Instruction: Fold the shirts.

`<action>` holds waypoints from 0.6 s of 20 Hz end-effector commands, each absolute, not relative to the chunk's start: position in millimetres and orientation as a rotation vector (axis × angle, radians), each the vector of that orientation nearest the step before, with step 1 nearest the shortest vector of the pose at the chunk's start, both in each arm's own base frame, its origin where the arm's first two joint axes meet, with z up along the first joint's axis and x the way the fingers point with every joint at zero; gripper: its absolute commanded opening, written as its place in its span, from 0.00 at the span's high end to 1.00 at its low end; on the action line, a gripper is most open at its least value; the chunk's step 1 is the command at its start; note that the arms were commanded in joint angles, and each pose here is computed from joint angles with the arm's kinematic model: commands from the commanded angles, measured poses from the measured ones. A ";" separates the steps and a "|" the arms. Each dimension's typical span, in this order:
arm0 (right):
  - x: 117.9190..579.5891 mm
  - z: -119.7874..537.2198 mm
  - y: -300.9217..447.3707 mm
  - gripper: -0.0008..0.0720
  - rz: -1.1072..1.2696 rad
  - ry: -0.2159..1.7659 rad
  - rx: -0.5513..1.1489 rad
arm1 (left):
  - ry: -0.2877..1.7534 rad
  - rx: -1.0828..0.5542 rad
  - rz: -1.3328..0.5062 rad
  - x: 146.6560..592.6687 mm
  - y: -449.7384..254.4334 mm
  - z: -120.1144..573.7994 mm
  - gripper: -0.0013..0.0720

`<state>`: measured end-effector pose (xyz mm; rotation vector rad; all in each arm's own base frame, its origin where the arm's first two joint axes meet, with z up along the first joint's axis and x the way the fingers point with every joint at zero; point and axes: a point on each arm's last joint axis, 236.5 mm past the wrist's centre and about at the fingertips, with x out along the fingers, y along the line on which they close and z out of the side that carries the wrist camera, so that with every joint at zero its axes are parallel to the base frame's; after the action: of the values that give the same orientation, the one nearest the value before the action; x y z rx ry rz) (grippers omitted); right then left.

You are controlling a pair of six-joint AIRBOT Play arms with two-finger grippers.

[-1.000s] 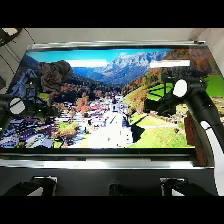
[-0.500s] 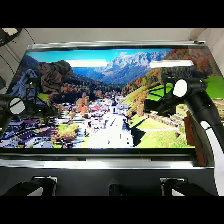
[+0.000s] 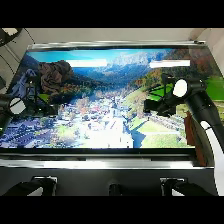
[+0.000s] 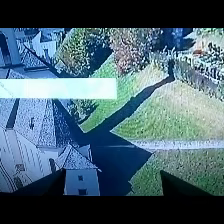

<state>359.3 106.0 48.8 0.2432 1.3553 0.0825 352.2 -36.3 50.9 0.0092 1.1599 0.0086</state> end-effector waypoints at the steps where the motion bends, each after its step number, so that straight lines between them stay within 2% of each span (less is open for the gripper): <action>1: 359.1 48.3 106.2 0.05 0.082 1.357 0.243 | 1.104 -0.015 -0.012 365.0 -43.3 55.5 0.24; 3: 359.1 48.3 106.2 0.05 0.082 1.357 0.243 | 1.031 -0.053 -0.042 382.0 -53.8 62.3 0.24; 6: 359.1 48.3 106.2 0.05 0.082 1.357 0.243 | 0.767 -0.133 -0.017 440.7 -46.6 105.0 0.22; 8: 359.1 48.3 106.2 0.05 0.082 1.357 0.243 | 0.706 -0.212 0.070 481.9 -12.8 124.0 0.22; 11: 359.1 48.3 106.2 0.05 0.082 1.357 0.243 | 0.735 -0.288 0.232 539.3 68.6 129.0 0.21; 12: 359.1 48.3 106.2 0.05 0.082 1.357 0.243 | 0.753 -0.350 0.302 550.2 98.9 125.6 0.12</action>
<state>359.3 106.0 48.8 0.2441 1.3553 0.0821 511.8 29.5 123.6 -0.2343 0.7577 0.1573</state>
